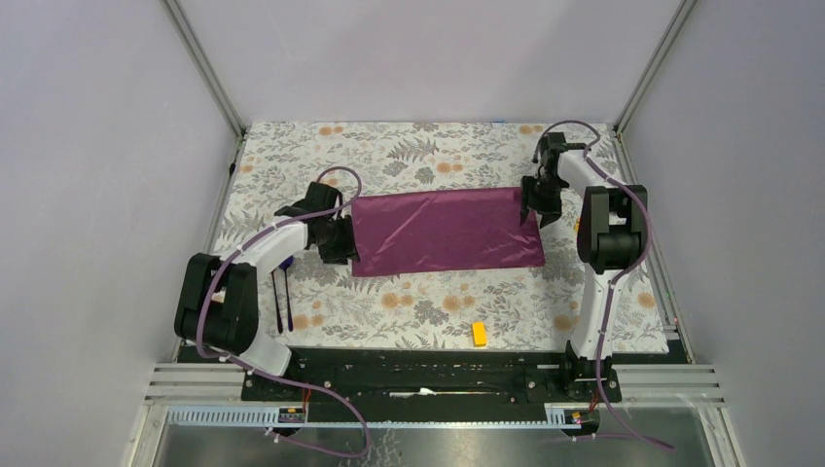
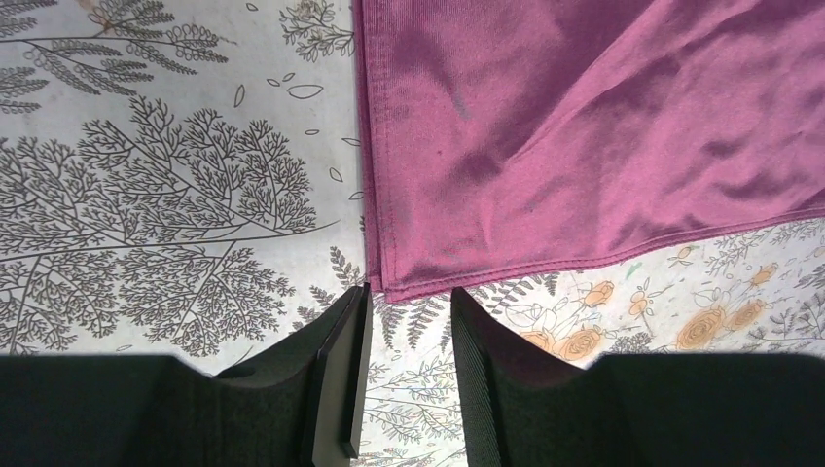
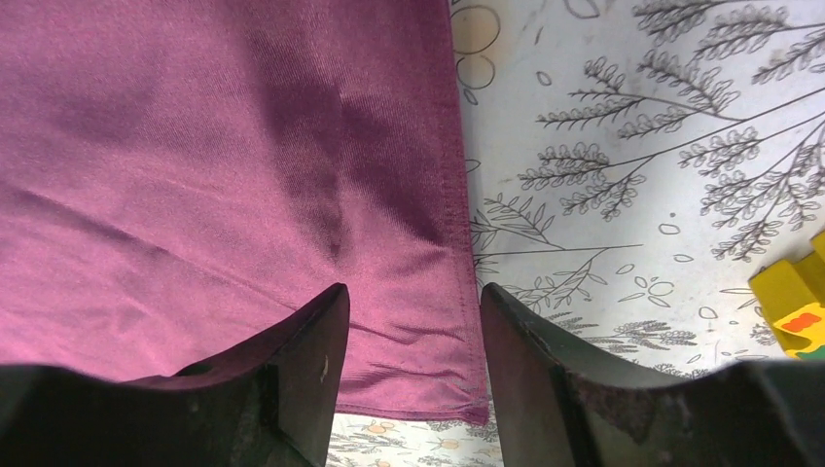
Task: Fold the napkin into a case and place the utensils inside
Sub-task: Smooth out the rectangle-folded napkin at the center of the board, then fold the rectangle-folded napkin at the center of the board.
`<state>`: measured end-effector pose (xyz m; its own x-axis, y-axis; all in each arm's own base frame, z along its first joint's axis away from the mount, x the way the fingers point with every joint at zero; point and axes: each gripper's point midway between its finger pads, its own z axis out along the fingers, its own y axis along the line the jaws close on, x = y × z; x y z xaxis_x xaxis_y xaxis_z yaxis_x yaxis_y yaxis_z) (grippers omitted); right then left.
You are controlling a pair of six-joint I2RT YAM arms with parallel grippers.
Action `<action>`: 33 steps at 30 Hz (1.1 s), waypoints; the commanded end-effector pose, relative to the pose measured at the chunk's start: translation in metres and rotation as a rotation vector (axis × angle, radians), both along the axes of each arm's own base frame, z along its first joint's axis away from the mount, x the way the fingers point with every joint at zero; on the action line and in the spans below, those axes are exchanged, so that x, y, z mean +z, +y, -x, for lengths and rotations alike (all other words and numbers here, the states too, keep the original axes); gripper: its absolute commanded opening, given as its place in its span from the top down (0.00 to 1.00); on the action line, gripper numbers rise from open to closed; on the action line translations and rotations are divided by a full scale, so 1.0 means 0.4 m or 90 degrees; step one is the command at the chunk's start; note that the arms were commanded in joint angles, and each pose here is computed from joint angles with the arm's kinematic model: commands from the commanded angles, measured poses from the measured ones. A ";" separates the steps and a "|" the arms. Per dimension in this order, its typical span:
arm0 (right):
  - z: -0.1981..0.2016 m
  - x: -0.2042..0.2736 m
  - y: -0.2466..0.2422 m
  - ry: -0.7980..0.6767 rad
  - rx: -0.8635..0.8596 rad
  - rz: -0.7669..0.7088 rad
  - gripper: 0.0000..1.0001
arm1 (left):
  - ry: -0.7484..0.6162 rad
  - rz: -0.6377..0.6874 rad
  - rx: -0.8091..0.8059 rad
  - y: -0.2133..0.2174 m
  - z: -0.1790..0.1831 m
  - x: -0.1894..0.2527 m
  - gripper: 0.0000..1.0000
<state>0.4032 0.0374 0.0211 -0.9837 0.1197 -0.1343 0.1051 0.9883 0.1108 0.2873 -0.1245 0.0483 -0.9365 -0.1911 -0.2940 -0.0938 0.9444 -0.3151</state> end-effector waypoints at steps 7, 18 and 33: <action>0.022 -0.037 0.000 0.043 0.002 0.053 0.41 | -0.065 0.001 0.008 0.007 -0.030 0.060 0.55; 0.047 -0.129 0.003 0.049 0.005 0.103 0.66 | -0.108 0.006 0.018 0.012 -0.047 0.127 0.42; 0.042 -0.012 -0.123 -0.016 0.019 0.259 1.00 | -0.104 0.049 0.019 -0.006 -0.042 0.135 0.41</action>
<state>0.3956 0.0310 0.0088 -0.9819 0.0376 -0.1856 0.0595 0.9917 -0.1138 0.2920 -0.1173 0.0838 -0.8940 -0.2260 -0.3868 -0.0898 0.9363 -0.3395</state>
